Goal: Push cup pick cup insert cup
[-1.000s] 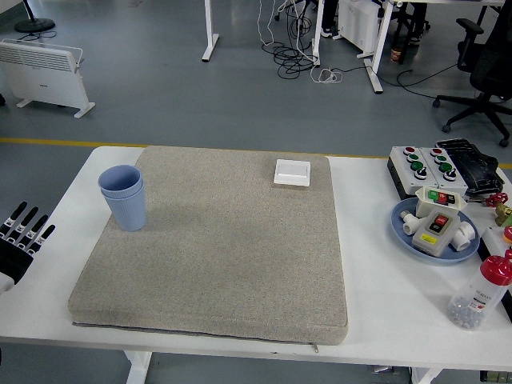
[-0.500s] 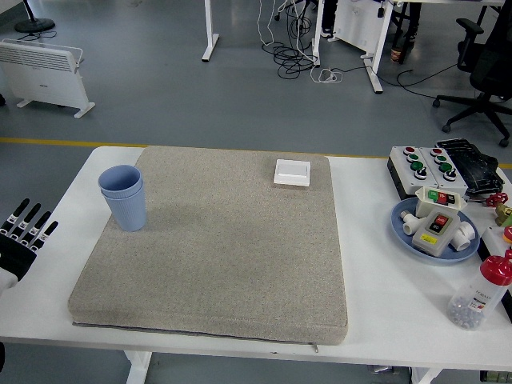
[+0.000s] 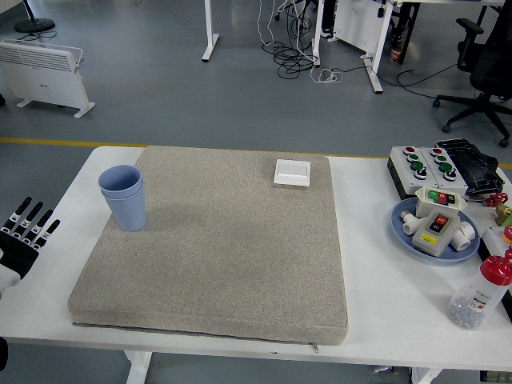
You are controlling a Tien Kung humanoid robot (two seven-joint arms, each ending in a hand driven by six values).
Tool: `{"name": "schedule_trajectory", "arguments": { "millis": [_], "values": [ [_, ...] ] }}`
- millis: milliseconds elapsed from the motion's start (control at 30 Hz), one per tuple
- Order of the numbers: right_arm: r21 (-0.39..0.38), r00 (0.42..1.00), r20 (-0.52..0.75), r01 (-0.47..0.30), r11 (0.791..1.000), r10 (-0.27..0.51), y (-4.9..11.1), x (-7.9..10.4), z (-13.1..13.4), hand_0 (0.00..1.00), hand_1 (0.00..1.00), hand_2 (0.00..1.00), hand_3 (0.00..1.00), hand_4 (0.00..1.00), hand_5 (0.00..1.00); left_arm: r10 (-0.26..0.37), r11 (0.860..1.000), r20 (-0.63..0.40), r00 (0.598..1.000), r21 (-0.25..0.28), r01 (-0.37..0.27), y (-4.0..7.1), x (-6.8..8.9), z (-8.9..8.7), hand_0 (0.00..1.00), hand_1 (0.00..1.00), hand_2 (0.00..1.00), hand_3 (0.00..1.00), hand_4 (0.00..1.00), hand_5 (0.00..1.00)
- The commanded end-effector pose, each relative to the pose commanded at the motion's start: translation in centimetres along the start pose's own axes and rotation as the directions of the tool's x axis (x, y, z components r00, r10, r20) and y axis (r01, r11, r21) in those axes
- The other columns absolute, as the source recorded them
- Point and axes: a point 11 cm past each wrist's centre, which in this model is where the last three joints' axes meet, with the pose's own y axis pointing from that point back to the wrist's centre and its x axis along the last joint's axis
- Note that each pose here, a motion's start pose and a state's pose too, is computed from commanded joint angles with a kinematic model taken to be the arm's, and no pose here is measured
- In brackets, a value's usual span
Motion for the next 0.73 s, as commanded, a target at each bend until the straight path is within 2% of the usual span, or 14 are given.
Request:
{"name": "schedule_trajectory", "arguments": {
  "millis": [733],
  "values": [
    [-0.007,1.000,-0.003,-0.005,1.000,0.005,-0.02,0.24,0.28,0.770,0.709,0.707,0.612,0.266,0.550,0.022,1.000,-0.019,1.000,-0.020,-0.023,0.23,0.67,0.35,0.780,0.788,0.831,0.740,0.605,0.998]
  ]
}}
